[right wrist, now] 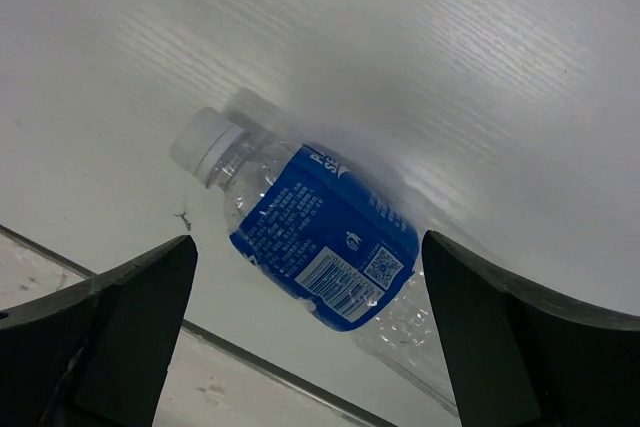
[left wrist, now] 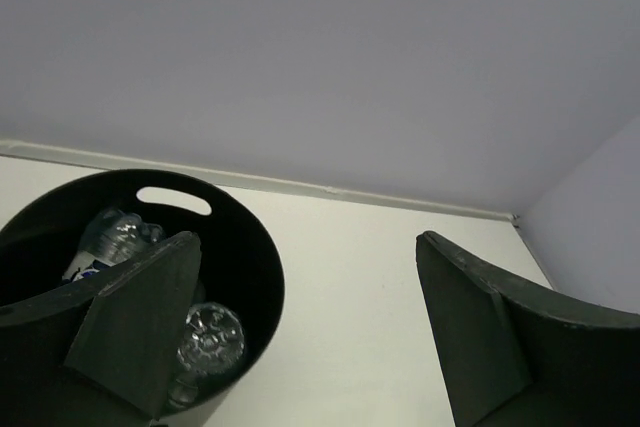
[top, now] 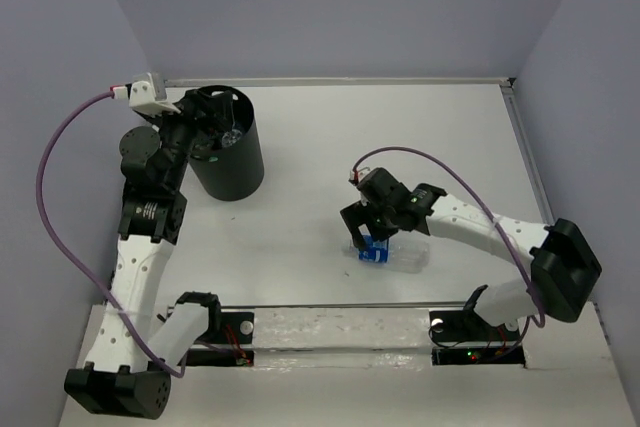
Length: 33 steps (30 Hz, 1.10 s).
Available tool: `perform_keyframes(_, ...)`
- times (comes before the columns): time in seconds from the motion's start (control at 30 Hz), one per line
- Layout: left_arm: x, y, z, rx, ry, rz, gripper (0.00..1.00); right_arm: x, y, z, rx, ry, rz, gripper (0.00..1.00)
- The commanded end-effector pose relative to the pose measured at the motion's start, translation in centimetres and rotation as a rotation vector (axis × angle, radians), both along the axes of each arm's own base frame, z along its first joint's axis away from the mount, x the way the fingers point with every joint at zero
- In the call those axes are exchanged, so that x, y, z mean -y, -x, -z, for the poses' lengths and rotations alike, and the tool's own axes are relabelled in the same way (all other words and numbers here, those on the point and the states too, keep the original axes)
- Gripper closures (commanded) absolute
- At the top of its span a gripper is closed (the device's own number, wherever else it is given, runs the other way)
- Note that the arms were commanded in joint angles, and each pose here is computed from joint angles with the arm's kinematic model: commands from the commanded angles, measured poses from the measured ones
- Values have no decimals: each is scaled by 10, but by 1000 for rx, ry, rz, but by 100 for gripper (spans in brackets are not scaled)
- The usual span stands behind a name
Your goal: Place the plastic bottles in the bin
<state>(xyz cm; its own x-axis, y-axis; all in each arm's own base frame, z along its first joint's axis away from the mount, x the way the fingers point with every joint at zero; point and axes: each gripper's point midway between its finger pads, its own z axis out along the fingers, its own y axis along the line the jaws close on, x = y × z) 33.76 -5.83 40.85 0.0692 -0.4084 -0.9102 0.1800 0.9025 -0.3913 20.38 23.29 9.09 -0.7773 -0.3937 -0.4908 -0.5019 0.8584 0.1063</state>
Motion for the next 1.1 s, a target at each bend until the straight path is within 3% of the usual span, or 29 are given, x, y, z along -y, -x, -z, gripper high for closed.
perform_keyframes(0.0, 27, 33, 6, -19, -11, 169, 1, 12, 2, 8, -21, 156, -63, 0)
perform_keyframes(0.17, 51, 65, 15, -49, -39, 334, 1, 16, 16, 27, -92, 287, -152, 0)
perform_keyframes(0.33, 56, 85, 35, -78, -66, 378, 1, 21, 24, 50, -145, 347, -191, 1)
perform_keyframes(0.47, 55, 97, 41, -63, -75, 379, 1, 10, 9, 55, -129, 366, -187, 16)
perform_keyframes(0.7, 52, 111, 59, -58, -77, 367, 1, -27, -8, 46, -100, 269, -191, 46)
perform_keyframes(0.87, 54, 122, 60, -42, -77, 371, 1, -56, -22, 9, -17, 105, -147, 49)
perform_keyframes(1.07, 46, 124, 48, -4, -66, 303, 1, -117, -62, -112, 238, -245, -115, 54)
